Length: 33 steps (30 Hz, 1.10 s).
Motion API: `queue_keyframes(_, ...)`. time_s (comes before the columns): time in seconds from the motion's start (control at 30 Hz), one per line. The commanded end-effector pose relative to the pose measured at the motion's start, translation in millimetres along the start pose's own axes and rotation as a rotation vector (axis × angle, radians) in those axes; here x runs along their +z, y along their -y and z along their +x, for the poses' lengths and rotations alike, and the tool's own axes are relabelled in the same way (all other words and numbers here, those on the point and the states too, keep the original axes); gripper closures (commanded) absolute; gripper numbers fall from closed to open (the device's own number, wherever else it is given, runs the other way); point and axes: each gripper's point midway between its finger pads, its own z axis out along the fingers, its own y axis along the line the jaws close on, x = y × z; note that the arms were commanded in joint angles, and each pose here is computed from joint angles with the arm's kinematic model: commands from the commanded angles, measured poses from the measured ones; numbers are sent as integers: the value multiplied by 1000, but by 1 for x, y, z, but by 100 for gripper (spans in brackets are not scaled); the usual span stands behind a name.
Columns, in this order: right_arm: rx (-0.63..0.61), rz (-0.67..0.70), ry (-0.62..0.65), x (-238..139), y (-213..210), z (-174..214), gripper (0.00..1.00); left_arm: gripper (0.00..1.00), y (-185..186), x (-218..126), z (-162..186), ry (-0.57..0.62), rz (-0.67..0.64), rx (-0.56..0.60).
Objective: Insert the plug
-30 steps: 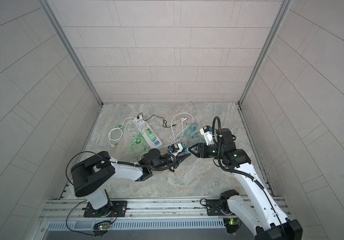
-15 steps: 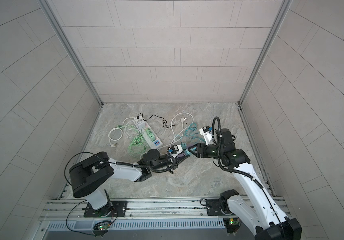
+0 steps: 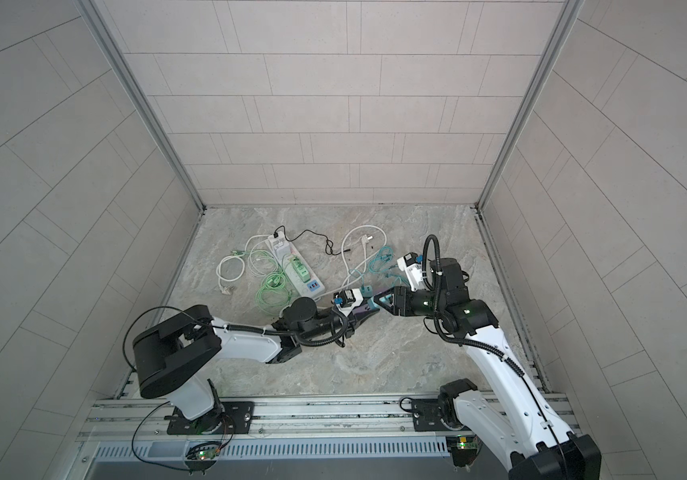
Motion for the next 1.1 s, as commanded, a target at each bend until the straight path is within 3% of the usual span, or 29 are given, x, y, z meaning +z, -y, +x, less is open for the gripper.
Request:
queue_keyframes(0.0, -11, -48, 17, 0, -9, -3, 49, 97, 3, -2, -30, 96, 13, 22)
queue_keyframes(0.23, -12, -59, 8, 1, -8, 1, 52, 97, 2, 3, -31, 102, 12, 20)
queue_keyframes(0.37, -17, -51, 3, 0, -7, 3, 61, 96, 1, 6, -35, 112, 13, 11)
queue_keyframes(0.6, -19, 61, 29, -5, 8, 1, 79, 76, -9, 3, -43, 141, -47, -12)
queue_keyframes(0.67, -21, 62, 47, -7, 6, -3, 81, 74, -11, 3, -43, 136, -55, -20)
queue_keyframes(0.87, -14, 71, 71, -10, 4, -11, 84, 55, -15, -3, -41, 133, -87, -34)
queue_keyframes(1.07, -11, 68, 92, -10, 1, -20, 87, 51, -17, -1, -40, 121, -92, -28)
